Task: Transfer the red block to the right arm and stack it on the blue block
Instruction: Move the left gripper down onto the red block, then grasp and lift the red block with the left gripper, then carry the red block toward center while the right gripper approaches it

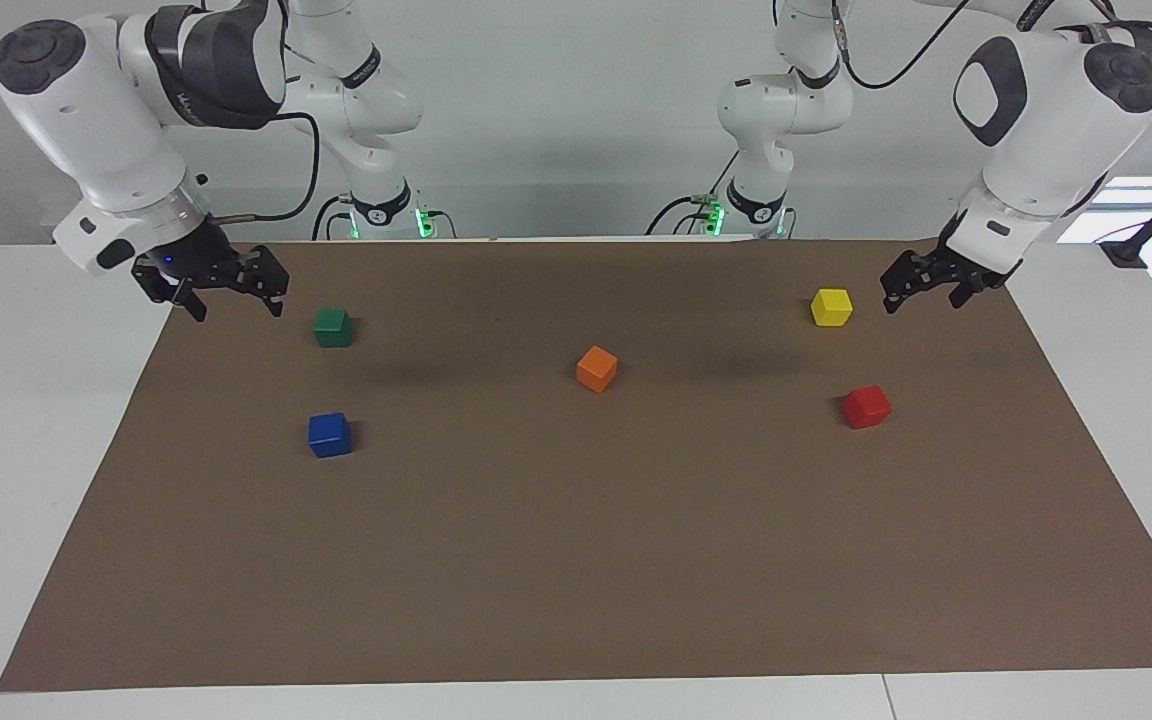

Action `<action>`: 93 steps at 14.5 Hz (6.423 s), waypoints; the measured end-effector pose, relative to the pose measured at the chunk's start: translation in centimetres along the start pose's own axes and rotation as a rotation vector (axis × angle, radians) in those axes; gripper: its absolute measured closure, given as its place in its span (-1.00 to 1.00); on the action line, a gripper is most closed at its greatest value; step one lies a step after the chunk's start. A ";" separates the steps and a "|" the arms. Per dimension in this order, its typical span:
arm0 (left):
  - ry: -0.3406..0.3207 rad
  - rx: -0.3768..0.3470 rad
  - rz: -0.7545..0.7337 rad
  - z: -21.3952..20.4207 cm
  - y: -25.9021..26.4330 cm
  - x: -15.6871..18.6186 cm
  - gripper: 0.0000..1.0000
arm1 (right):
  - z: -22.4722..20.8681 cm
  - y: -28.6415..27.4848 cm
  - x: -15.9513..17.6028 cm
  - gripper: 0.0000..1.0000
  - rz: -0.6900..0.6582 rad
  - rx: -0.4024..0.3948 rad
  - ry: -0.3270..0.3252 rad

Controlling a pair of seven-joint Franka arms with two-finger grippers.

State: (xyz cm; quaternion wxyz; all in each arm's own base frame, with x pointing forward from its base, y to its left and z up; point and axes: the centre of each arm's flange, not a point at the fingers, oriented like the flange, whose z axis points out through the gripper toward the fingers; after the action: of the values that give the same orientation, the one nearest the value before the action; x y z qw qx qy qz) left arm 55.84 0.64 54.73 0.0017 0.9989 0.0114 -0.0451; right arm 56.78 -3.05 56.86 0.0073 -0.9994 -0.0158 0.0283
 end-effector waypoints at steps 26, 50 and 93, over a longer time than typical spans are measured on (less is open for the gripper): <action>0.097 0.010 0.059 22.1 -0.9 2.4 -1.00 | 0.0 -1.1 -0.3 -1.00 -0.019 0.003 -0.020; -0.191 -0.181 -0.552 10.3 0.3 3.7 -0.09 | 5.9 -5.3 1.7 -1.00 -0.007 1.273 0.133; -0.740 -1.067 -1.480 10.0 34.3 -7.8 -0.09 | 25.1 -21.1 3.9 -1.00 -0.037 1.867 -0.038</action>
State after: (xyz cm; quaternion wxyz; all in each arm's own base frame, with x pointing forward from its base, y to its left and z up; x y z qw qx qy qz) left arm 47.97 -33.86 45.52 0.4271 0.5308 0.6516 -0.3337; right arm 58.55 18.47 31.96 0.8077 -0.5878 -0.0027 0.0458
